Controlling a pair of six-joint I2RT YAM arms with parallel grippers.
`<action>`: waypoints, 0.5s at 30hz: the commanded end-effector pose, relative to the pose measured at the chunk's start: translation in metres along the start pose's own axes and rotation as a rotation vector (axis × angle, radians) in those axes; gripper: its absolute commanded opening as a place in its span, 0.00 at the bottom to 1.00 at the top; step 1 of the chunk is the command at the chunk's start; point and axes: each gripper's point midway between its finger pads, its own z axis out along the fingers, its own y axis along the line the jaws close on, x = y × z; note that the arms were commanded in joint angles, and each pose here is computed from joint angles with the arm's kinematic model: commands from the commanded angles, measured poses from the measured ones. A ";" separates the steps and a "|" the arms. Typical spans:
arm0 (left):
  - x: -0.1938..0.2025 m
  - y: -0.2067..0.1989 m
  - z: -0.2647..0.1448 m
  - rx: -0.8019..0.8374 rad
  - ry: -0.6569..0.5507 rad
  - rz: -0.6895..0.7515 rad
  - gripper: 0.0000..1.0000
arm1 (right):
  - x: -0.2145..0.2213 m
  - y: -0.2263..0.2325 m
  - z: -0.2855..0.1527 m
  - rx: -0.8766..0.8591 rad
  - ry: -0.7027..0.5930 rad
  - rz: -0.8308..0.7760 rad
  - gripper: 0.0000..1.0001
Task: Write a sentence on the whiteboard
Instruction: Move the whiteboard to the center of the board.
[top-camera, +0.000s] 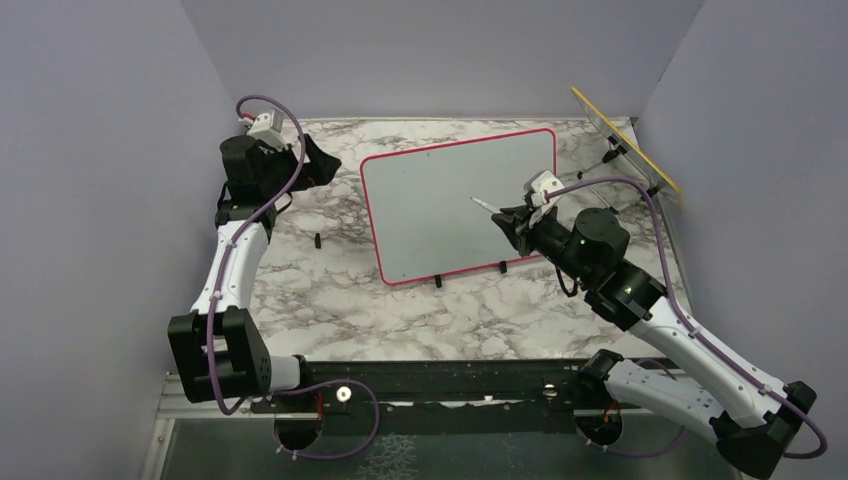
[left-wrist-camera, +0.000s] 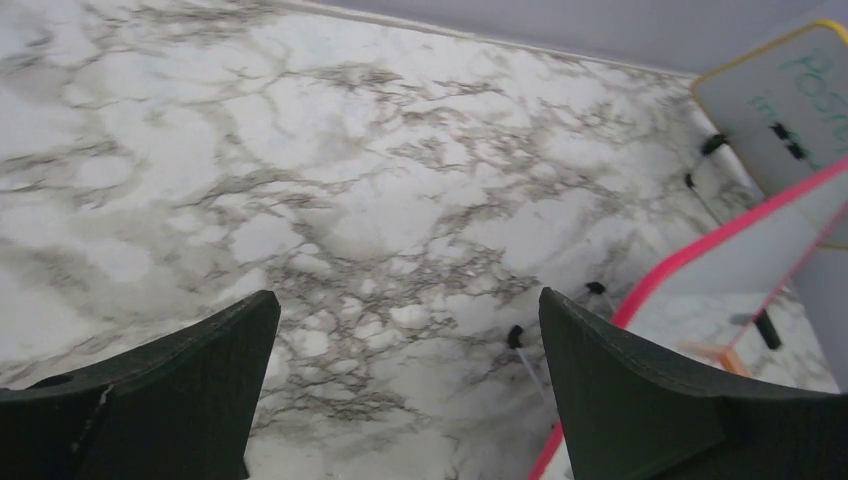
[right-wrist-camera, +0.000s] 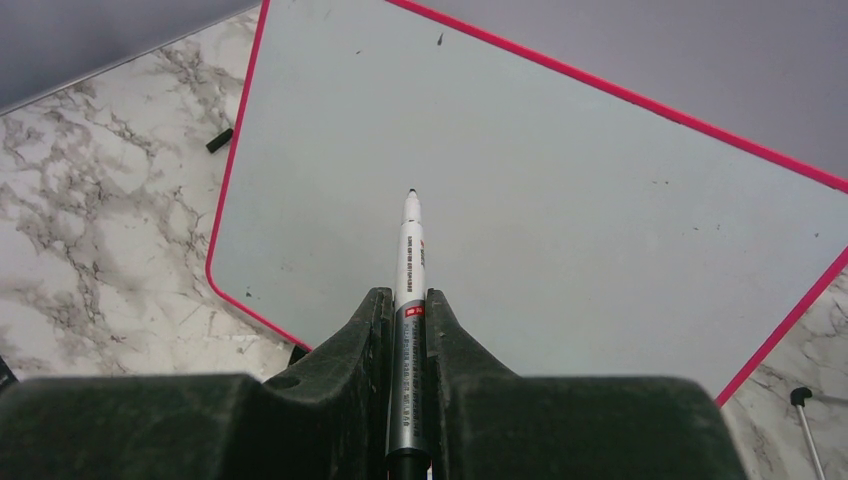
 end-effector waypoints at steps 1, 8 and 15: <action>-0.023 -0.068 -0.003 0.403 -0.057 0.014 0.99 | -0.006 0.003 0.003 -0.022 -0.030 -0.012 0.01; -0.025 -0.093 0.001 0.587 -0.021 0.042 0.96 | -0.011 0.007 0.005 -0.046 -0.062 -0.022 0.01; -0.007 -0.123 0.023 0.737 0.083 0.048 0.86 | -0.013 0.012 0.009 -0.072 -0.065 -0.024 0.01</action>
